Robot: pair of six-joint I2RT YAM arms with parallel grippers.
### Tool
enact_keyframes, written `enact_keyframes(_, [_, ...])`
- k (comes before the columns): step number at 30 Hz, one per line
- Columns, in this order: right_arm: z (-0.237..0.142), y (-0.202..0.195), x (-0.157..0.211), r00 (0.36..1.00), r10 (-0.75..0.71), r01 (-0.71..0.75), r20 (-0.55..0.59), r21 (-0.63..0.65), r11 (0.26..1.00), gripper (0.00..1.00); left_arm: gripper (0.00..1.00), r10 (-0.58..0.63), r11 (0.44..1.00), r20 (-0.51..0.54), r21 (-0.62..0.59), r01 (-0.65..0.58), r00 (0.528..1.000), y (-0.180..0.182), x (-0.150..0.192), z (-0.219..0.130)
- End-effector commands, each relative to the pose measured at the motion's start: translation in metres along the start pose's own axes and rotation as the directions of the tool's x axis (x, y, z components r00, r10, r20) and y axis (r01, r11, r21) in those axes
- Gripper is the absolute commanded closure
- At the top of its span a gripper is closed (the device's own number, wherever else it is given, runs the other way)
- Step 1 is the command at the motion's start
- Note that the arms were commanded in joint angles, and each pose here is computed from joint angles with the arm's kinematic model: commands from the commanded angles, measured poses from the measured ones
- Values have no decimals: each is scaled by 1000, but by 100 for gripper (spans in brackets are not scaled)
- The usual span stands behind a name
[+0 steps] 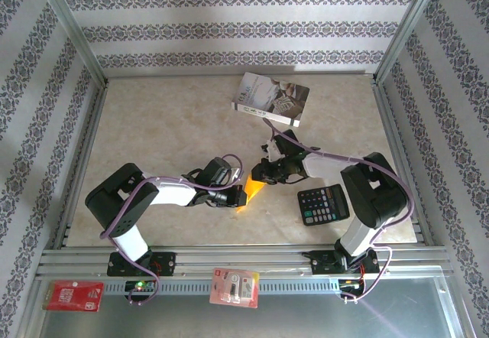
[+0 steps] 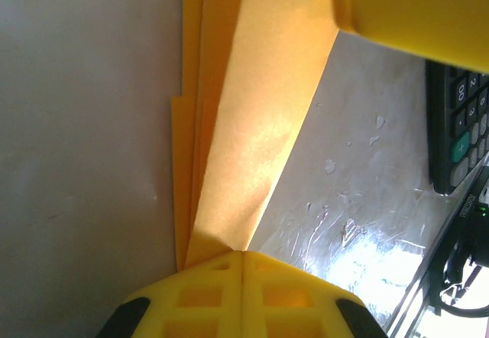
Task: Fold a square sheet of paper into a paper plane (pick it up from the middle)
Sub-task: Fold the wing for the fifth time at the center of the table.
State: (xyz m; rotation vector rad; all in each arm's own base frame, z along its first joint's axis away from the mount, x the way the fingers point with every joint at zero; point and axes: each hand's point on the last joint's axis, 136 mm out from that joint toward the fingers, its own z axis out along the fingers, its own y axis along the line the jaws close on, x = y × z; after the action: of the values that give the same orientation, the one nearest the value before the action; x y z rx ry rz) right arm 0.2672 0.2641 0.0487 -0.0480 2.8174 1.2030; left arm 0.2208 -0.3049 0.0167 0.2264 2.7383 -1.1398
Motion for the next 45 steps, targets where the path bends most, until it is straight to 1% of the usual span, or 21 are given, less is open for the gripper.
enact_keyframes(1, [3, 5, 10, 999, 50, -50, 4, -31, 998, 86, 100, -99, 983, -80, -160, 85, 992, 50, 33, 3])
enact_keyframes(3, [6, 2, 16, 998, 67, -67, 7, -23, 997, 88, 100, -95, 984, -82, -159, 82, 992, 49, 33, 3])
enact_keyframes(7, [12, 0, 25, 996, 87, -87, 9, -16, 996, 90, 100, -94, 984, -80, -162, 80, 992, 49, 33, 2])
enact_keyframes(21, [31, -8, 45, 991, 131, -131, -18, -15, 991, 90, 100, -89, 983, -88, -169, 74, 992, 51, 34, 2])
enact_keyframes(25, [33, -12, 49, 990, 142, -142, -21, -1, 990, 90, 100, -94, 982, -88, -171, 77, 992, 51, 34, 2])
enact_keyframes(30, [37, -28, 55, 986, 165, -163, -27, 49, 985, 89, 100, -95, 981, -89, -175, 78, 992, 52, 35, 1])
enact_keyframes(37, [37, -47, 46, 987, 158, -157, -4, 100, 983, 90, 100, -102, 980, -94, -183, 83, 990, 55, 38, 1])
enact_keyframes(45, [28, -57, 28, 993, 111, -114, 28, 149, 982, 90, 100, -111, 976, -112, -201, 87, 987, 61, 45, 1])
